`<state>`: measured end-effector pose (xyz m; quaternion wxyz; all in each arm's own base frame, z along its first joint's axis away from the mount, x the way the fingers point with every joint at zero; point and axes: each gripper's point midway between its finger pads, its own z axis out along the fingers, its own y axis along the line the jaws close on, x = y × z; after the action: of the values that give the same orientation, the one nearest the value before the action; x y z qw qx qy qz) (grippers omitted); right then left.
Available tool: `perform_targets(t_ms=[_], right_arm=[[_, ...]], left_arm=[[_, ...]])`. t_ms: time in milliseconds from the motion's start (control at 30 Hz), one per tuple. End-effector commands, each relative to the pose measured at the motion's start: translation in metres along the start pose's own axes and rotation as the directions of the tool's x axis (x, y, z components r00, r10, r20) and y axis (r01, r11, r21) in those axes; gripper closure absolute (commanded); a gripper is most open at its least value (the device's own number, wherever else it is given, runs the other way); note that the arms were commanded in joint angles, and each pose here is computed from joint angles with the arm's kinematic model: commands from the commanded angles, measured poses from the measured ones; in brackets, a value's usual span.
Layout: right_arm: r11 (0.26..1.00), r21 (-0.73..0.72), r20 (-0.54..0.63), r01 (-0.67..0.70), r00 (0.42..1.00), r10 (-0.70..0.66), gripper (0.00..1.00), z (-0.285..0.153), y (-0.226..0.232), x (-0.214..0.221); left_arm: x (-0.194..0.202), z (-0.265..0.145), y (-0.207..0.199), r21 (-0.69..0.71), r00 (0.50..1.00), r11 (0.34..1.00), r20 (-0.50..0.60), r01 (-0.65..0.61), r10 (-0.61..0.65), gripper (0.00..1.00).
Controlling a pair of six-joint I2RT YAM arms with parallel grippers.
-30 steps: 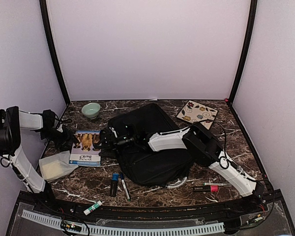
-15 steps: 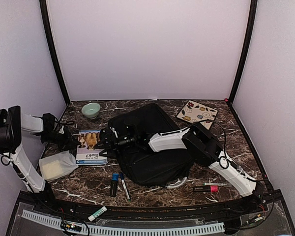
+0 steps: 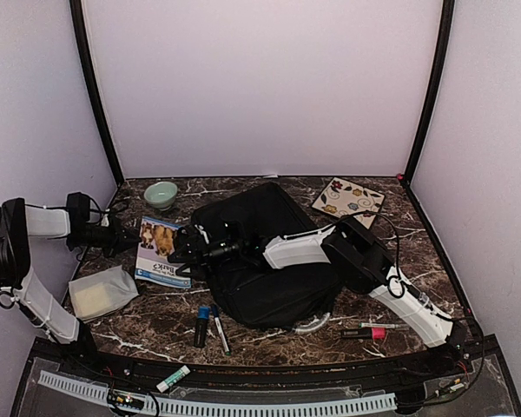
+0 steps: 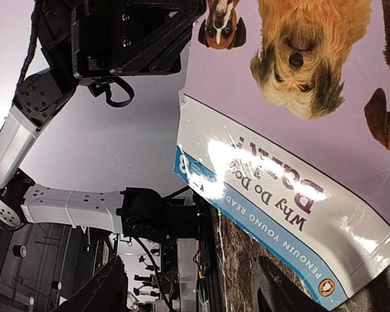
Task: Pack the student bag
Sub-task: Pick up the book at the center of the board.
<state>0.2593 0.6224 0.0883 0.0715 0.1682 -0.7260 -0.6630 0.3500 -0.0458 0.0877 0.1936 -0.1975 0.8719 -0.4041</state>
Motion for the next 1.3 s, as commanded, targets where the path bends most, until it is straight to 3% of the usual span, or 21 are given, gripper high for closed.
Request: perform_targets(t_ms=[0, 133, 367, 500, 733, 900, 1133, 1267], right_arm=[[0.973, 0.156, 0.053, -0.17, 0.985, 0.164, 0.34, -0.019, -0.089, 0.003], [0.972, 0.159, 0.057, -0.172, 0.985, 0.165, 0.34, -0.021, -0.091, 0.002], [0.971, 0.159, 0.059, -0.178, 0.984, 0.171, 0.34, -0.022, -0.092, 0.002], [0.972, 0.157, 0.061, -0.177, 0.984, 0.169, 0.34, -0.023, -0.092, 0.001], [0.978, 0.139, 0.053, -0.154, 0.988, 0.148, 0.35, -0.023, -0.082, 0.001], [0.992, 0.127, 0.038, 0.0, 0.999, -0.005, 0.35, -0.026, -0.033, -0.012], [0.952, 0.151, 0.076, 0.265, 0.957, -0.278, 0.27, -0.06, 0.069, -0.047], [0.844, 0.291, 0.113, 0.45, 0.86, -0.497, 0.21, -0.109, 0.108, -0.071]], left_arm=[[0.005, -0.002, -0.016, 0.083, 1.0, 0.997, -0.008, -0.002, 0.003, 1.0], [0.011, 0.004, -0.019, 0.094, 0.999, 0.996, -0.039, -0.006, 0.01, 0.83], [0.023, 0.024, -0.025, 0.091, 0.994, 0.996, -0.106, -0.024, 0.034, 0.76], [0.016, 0.021, -0.024, 0.057, 0.996, 0.998, -0.083, -0.039, 0.044, 0.78], [0.005, 0.006, -0.029, -0.028, 0.996, 0.996, -0.037, -0.08, 0.079, 0.98], [-0.016, -0.036, -0.059, -0.128, 0.98, 0.977, 0.074, -0.173, 0.183, 1.0], [-0.029, -0.089, -0.129, -0.096, 0.93, 0.951, 0.2, -0.295, 0.308, 1.0], [-0.02, -0.099, -0.173, 0.001, 0.902, 0.931, 0.249, -0.365, 0.353, 1.0]])
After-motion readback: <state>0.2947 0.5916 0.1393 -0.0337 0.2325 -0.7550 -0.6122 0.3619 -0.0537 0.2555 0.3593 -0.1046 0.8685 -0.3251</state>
